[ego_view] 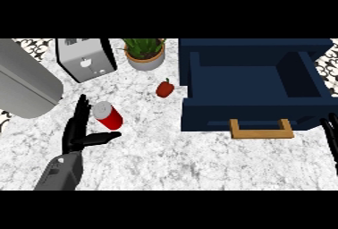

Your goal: Pick up the can, place it into the drawer and close the drawer

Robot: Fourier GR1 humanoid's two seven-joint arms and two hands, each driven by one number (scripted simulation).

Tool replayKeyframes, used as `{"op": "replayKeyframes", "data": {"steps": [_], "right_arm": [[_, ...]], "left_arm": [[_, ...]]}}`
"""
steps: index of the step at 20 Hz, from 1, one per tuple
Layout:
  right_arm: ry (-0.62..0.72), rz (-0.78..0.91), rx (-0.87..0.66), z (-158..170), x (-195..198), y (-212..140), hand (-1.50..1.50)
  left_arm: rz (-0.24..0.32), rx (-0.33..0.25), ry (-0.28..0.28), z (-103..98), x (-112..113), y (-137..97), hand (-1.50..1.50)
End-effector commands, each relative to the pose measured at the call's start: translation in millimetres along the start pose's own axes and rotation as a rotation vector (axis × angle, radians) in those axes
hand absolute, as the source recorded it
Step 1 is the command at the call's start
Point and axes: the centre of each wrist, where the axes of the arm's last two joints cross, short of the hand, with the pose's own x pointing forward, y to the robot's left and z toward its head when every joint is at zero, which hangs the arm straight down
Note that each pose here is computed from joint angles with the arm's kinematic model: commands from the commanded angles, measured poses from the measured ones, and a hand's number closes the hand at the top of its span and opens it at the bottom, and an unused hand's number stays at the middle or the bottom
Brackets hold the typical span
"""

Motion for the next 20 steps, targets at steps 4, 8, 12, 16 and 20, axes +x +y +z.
{"op": "replayKeyframes", "data": {"steps": [4, 8, 12, 16, 20], "right_arm": [[-0.001, -0.006, 0.001, 6.8, -8.7, -20.6, -1.50], [-0.009, -0.002, -0.001, 6.0, 17.9, -7.5, -1.50], [0.003, -0.007, 0.005, -2.8, -13.9, 0.4, -1.50], [0.002, 0.000, 0.013, 5.1, 13.8, -0.2, -1.50], [0.004, -0.032, 0.010, 20.7, -20.6, -12.2, -1.50]], "left_arm": [[0.006, 0.003, 0.009, -14.8, 0.6, 3.7, -1.50], [0.032, -0.030, -0.006, -10.9, 1.9, -5.9, -1.50], [0.014, -0.027, -0.005, -15.5, -6.3, -27.1, -1.50], [0.015, -0.058, -0.016, -28.2, 10.2, -44.0, -1.50], [0.039, -0.071, -0.027, -34.9, 11.1, -37.7, -1.50]]}}
